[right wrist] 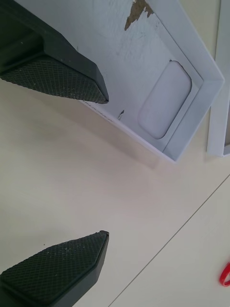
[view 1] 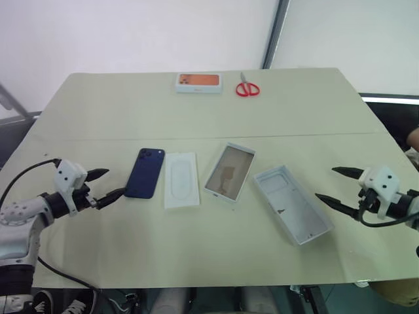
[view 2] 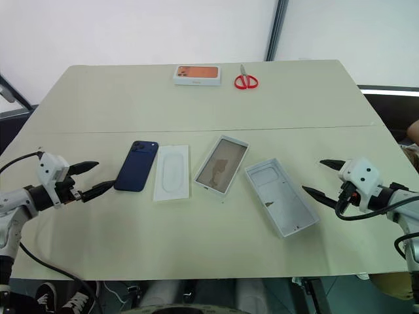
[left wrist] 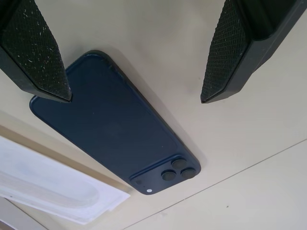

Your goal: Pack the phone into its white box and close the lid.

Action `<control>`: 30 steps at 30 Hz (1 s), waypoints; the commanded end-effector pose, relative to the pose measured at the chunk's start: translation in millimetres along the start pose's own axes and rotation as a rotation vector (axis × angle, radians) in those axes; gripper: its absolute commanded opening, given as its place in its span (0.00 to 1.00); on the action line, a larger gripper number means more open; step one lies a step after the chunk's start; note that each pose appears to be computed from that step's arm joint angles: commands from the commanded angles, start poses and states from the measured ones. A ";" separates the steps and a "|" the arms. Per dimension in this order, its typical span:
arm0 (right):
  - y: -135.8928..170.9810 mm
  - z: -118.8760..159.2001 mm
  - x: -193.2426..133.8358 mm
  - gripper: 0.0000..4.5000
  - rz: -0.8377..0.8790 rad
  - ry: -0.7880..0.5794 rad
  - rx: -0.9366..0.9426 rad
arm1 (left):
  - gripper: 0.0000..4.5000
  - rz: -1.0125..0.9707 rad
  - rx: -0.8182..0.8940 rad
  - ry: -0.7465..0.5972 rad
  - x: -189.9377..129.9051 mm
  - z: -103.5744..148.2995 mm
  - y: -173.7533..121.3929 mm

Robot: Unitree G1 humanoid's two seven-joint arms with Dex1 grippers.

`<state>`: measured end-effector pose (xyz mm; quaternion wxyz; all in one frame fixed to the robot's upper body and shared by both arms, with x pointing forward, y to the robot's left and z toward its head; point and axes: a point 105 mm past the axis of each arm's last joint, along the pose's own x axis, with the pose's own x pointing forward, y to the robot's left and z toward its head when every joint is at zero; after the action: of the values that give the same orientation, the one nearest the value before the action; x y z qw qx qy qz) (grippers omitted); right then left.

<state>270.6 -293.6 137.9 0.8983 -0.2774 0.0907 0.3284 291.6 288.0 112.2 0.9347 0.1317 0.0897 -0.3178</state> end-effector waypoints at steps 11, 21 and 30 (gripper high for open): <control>8.1 17.9 16.9 0.99 0.028 -0.055 -0.023 | 1.00 -0.011 0.020 -0.007 5.9 12.7 -4.0; -0.2 18.2 9.2 0.99 0.011 -0.045 -0.033 | 1.00 -0.034 0.021 -0.033 10.1 23.5 -7.2; -11.2 12.4 1.4 0.99 -0.031 -0.017 -0.041 | 1.00 -0.063 0.032 -0.037 10.0 21.4 -13.3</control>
<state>277.2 -288.3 137.4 0.8981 -0.2757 0.0915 0.3302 293.7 266.0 115.7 0.9227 0.1276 0.0939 -0.3515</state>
